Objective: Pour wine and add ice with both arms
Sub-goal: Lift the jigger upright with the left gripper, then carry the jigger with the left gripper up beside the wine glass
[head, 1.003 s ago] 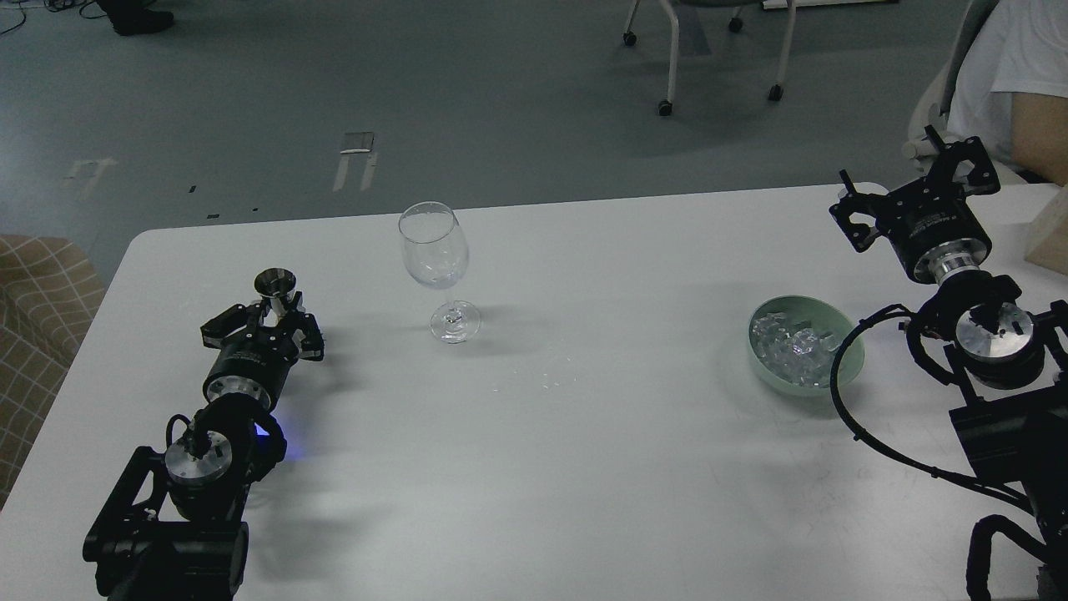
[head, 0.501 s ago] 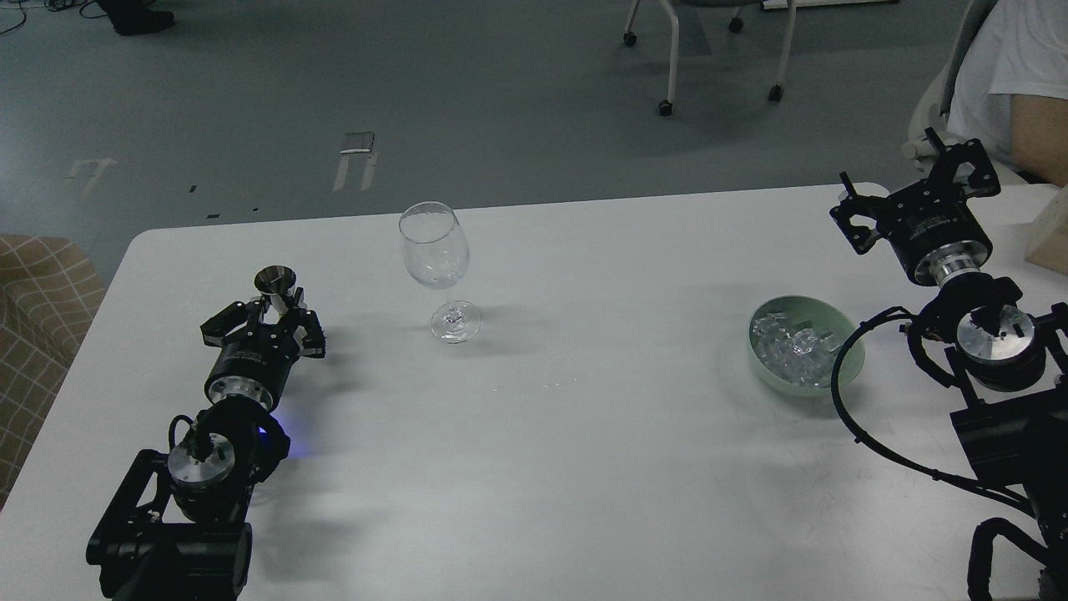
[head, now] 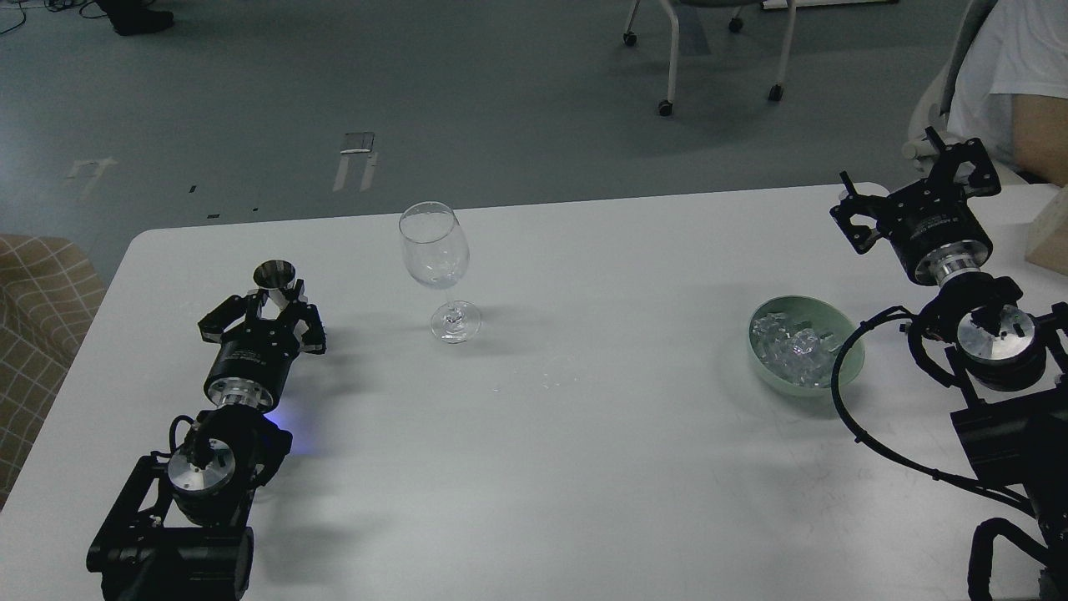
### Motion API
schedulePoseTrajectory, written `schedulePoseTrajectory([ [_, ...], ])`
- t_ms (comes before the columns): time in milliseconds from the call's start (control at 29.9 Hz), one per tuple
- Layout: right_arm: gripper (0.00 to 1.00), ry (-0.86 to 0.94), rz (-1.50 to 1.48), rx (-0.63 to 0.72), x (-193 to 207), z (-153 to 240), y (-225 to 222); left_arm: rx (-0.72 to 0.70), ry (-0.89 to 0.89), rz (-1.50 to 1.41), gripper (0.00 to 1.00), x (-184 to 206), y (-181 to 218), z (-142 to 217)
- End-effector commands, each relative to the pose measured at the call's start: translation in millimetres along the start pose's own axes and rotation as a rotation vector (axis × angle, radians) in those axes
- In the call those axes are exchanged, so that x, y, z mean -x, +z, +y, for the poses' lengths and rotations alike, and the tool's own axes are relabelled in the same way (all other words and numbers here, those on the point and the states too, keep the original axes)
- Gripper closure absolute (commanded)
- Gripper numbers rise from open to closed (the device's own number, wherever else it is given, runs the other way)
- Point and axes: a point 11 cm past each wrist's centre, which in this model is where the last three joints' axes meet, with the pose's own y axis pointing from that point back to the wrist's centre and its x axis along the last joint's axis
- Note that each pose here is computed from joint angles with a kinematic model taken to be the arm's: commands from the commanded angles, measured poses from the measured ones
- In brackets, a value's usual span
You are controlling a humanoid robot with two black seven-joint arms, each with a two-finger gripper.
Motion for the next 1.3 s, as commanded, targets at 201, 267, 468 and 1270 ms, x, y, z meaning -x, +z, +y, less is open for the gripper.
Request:
schedulePoseTrajectory([
  [201, 0.0, -0.001, 0.0, 0.0, 0, 0, 0, -0.002, -0.009, 0.006, 0.63, 2, -2, 0],
  [267, 0.0, -0.001, 0.0, 0.0, 0, 0, 0, -0.002, -0.01, 0.005, 0.63, 2, -2, 0],
  [468, 0.0, 0.0, 0.003, -0.002, 0, 0, -1, -0.002, -0.048, 0.011, 0.65, 4, -4, 3],
  [1270, 0.0, 0.002, 0.008, -0.004, -2, 1, -4, 0.005, -0.12, 0.007, 0.78, 19, 3, 7],
])
